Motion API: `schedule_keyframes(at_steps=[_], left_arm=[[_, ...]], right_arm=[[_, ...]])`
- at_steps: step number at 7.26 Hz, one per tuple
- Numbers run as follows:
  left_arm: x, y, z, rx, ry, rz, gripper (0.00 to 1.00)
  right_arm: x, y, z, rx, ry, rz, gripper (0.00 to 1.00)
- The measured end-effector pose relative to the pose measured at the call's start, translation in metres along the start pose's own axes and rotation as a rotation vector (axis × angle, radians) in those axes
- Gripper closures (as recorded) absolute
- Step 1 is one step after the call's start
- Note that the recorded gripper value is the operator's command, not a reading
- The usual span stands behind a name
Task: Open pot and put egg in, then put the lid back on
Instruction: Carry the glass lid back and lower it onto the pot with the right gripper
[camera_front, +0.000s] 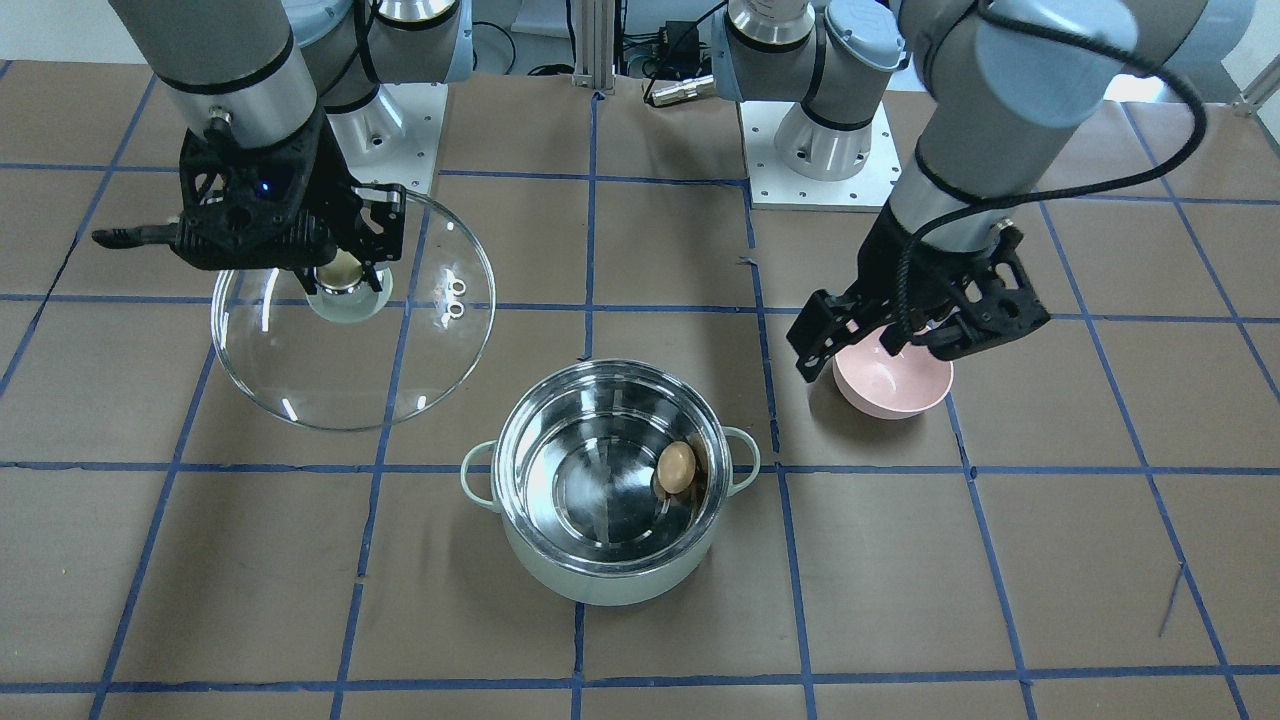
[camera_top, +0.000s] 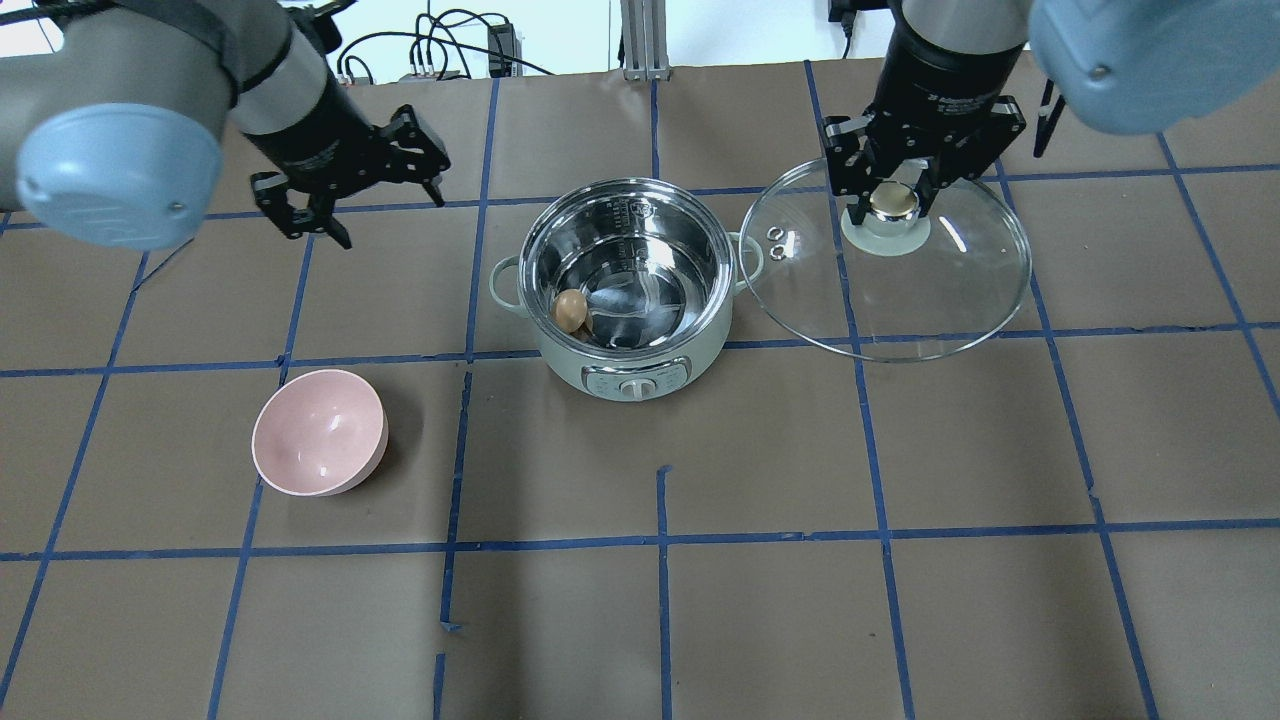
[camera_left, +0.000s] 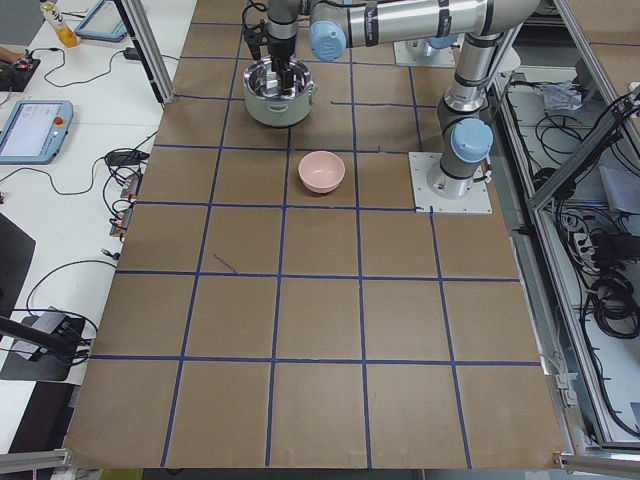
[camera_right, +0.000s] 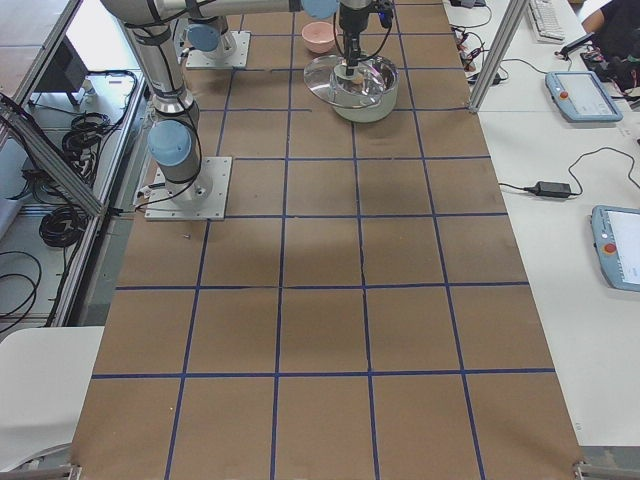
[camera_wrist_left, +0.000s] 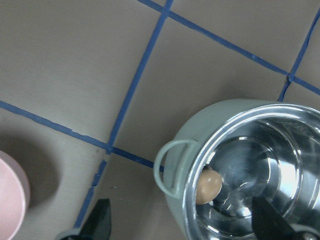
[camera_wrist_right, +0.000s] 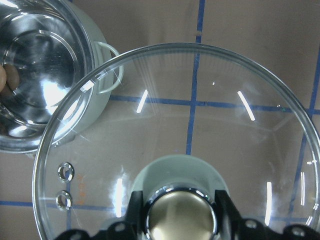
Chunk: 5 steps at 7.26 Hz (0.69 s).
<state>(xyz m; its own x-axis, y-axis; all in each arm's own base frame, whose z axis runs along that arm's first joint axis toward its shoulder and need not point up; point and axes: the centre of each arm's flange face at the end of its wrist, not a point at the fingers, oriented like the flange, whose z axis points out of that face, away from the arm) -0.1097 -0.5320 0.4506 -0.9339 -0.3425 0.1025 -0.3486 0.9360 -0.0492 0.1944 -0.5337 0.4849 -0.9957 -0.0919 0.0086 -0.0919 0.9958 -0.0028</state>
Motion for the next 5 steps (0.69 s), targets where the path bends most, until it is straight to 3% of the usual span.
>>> schedule_keyframes(at_steps=[2,5], left_arm=[[-0.038,0.025,-0.045,-0.034,-0.093,0.122,0.00],[-0.023,0.042,-0.073,-0.042,-0.133,0.243,0.00]], right_arm=[[-0.077,-0.056,0.031,0.088,-0.014,-0.017,0.78],[-0.166,-0.076,0.084,0.158,-0.039,-0.025,0.78]])
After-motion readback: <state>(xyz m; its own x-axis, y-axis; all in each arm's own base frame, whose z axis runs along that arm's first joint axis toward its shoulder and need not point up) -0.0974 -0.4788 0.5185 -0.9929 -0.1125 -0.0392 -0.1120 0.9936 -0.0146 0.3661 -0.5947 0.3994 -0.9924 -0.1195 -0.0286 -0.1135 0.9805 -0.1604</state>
